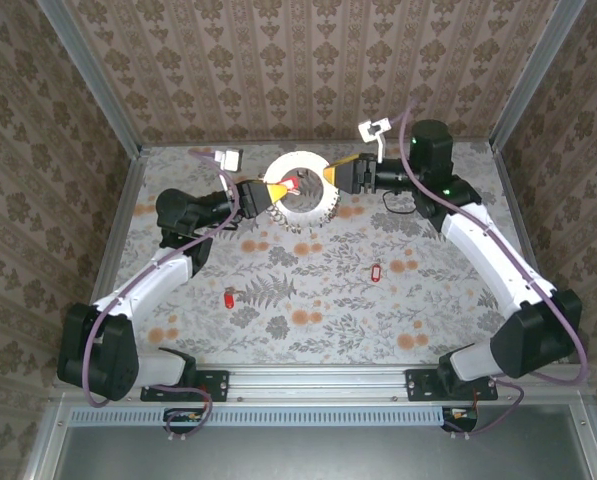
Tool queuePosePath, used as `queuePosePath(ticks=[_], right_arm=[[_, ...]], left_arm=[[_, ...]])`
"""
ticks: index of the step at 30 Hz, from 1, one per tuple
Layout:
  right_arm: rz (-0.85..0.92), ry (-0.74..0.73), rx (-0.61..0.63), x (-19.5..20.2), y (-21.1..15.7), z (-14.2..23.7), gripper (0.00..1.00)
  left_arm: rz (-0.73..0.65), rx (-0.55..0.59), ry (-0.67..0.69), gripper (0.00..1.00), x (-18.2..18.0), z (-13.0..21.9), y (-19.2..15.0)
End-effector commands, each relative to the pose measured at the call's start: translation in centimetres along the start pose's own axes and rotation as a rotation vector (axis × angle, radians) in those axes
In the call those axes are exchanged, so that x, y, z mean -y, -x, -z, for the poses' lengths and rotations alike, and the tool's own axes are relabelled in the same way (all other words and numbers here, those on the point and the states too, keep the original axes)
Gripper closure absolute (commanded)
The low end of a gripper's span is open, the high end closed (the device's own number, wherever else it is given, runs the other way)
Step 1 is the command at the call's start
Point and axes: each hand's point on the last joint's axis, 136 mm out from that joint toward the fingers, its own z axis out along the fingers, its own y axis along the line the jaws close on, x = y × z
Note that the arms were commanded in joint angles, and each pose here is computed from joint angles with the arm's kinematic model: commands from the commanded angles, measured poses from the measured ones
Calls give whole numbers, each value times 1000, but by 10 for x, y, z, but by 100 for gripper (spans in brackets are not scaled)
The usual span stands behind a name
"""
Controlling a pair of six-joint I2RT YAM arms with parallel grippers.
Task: Put the keys on the keyring
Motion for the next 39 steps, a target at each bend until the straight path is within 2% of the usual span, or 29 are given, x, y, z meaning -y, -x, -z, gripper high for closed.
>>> queuePosePath(ticks=[1, 2, 7, 9, 11, 12, 15, 17, 19, 20, 22, 24, 25, 26, 28, 30, 34, 39], right_arm=[[-11, 119, -42, -20, 1, -6, 44], [-18, 126, -49, -20, 1, -8, 48], [-43, 127, -42, -15, 2, -12, 79], [-32, 110, -36, -13, 3, -10, 89], [-20, 95, -30, -12, 4, -8, 95], [-9, 91, -28, -13, 4, -7, 96], [25, 67, -24, -13, 5, -2, 100], [56, 44, -26, -12, 4, 1, 100], [104, -5, -36, -9, 1, 6, 100], [132, -26, -42, -9, -1, 8, 100], [178, -62, -60, -7, -5, 11, 100], [229, -166, -106, 3, -14, 12, 100], [275, -285, -169, 17, -24, 10, 100], [362, -398, -282, 30, -41, 9, 100], [469, -478, -468, 42, -67, 4, 100], [458, -546, -525, 54, -69, 2, 100], [448, -407, -481, 34, -69, -11, 100], [402, -183, -415, 1, -67, -17, 100]], left_arm=[[-134, 12, -70, 100, 35, -5, 14], [-134, 14, -71, 100, 35, -6, 14], [-117, 29, -60, 100, 28, -6, 15], [-102, 45, -43, 88, 22, -4, 15], [-94, 63, -26, 86, 17, -1, 16], [-87, 73, -14, 80, 14, 1, 16], [-57, 96, 39, 40, 1, 11, 15], [-26, 106, 102, 25, -12, 22, 12], [4, 116, 201, 4, -30, 36, 5], [28, 123, 280, 0, -42, 45, 1], [55, 101, 487, 0, -65, 65, -11], [34, 73, 724, 0, -84, 92, -22], [18, 65, 818, 0, -89, 104, -23], [8, 47, 862, 0, -91, 110, -24], [-11, 32, 866, 0, -89, 110, -23], [-16, 30, 831, 0, -86, 105, -21], [-46, -14, 699, 4, -74, 85, -22], [-60, -144, 519, 11, -57, 59, -34]])
